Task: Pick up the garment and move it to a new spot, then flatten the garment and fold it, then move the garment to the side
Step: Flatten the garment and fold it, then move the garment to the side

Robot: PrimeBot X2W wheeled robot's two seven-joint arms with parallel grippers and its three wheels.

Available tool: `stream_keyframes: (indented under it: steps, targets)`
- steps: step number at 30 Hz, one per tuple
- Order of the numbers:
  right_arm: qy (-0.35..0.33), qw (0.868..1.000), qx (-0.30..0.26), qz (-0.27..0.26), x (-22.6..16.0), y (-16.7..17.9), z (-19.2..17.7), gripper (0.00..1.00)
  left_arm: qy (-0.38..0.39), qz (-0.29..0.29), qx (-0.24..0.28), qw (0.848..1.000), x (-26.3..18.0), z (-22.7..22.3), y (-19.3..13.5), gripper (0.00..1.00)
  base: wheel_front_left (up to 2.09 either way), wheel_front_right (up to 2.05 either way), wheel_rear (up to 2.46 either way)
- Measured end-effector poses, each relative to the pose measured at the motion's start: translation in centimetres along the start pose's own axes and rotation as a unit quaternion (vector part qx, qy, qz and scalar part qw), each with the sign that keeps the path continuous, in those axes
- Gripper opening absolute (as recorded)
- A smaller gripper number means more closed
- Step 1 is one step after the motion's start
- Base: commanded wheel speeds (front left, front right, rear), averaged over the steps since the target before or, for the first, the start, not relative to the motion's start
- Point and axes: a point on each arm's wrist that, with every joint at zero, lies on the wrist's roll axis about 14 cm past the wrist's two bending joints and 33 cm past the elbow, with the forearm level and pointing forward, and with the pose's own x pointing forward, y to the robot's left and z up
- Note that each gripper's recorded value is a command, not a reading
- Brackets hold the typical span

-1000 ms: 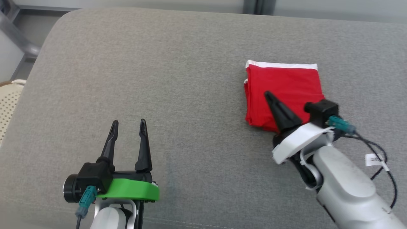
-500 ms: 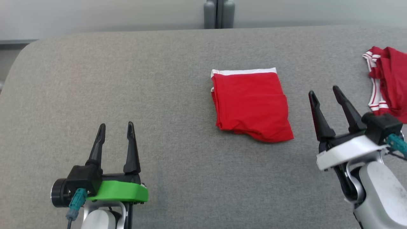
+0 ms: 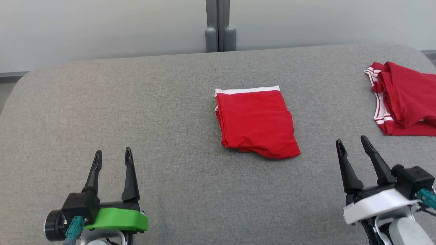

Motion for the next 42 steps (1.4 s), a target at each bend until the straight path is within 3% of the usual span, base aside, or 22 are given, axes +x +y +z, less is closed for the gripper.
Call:
stream_keyframes:
  steps: [15, 42]
  targets:
    - [0.004, 1.0, 0.015, -0.025, -4.0, 0.6, -0.5, 1.0, 0.002, 0.018, 0.028, 0.999, -2.6, 0.2, 1.9, 1.0, 0.0, 0.0, 0.0]
    - [0.003, 1.0, -0.008, -0.004, -3.5, 2.2, 0.4, 1.0, 0.028, 0.003, 0.043, 0.999, -4.9, 0.0, 2.7, 1.0, 0.0, 0.0, 0.0]
